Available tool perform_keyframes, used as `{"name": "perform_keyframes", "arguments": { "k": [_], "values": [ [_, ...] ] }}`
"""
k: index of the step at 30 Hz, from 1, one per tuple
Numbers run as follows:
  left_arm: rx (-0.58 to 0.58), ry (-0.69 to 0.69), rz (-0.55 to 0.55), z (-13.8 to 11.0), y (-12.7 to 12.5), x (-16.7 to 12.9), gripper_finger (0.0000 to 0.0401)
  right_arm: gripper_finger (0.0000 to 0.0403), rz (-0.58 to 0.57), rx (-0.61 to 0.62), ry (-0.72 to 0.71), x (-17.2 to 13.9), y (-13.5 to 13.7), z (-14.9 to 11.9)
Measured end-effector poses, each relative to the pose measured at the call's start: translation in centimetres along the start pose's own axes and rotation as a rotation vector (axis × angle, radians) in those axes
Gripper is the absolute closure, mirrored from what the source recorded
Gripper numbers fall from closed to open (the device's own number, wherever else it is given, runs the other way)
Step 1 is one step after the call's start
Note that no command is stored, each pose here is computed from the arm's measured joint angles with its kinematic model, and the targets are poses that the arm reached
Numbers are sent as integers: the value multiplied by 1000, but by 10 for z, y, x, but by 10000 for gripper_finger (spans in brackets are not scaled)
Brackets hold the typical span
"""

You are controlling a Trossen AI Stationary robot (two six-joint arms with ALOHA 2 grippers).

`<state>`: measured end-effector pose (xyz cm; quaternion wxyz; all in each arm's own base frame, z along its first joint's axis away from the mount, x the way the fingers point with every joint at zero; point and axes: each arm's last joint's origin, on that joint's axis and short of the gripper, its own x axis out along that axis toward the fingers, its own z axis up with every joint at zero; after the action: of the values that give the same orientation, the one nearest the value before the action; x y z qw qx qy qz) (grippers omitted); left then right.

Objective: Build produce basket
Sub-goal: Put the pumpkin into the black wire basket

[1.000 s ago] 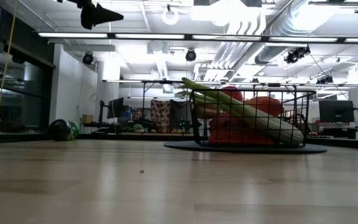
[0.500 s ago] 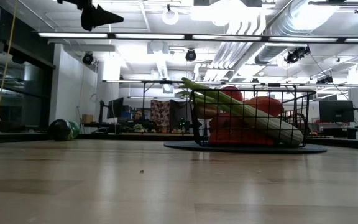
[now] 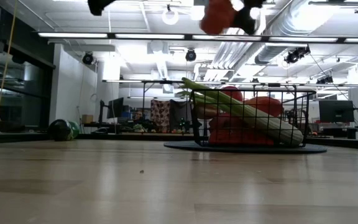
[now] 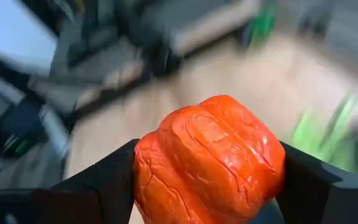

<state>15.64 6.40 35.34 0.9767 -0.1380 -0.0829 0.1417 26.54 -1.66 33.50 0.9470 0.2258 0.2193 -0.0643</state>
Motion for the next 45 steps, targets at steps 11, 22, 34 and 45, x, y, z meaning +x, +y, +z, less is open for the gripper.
{"name": "perform_keyframes", "arguments": {
  "k": [11, 22, 34, 45],
  "values": [
    [80, -33, 12, 3, 0, 0, 4, 121, 143, -301, -501, -20, -23, 64],
    [100, -32, 15, 3, 0, 0, 4, 119, 284, -270, -436, -20, -24, 62],
    [97, -23, 17, 2, 0, 0, 4, 119, 262, -201, -384, -28, -27, 59],
    [96, -23, 17, 2, 0, 0, 4, 119, -332, -26, 161, -83, -64, -4]
  ]
}}
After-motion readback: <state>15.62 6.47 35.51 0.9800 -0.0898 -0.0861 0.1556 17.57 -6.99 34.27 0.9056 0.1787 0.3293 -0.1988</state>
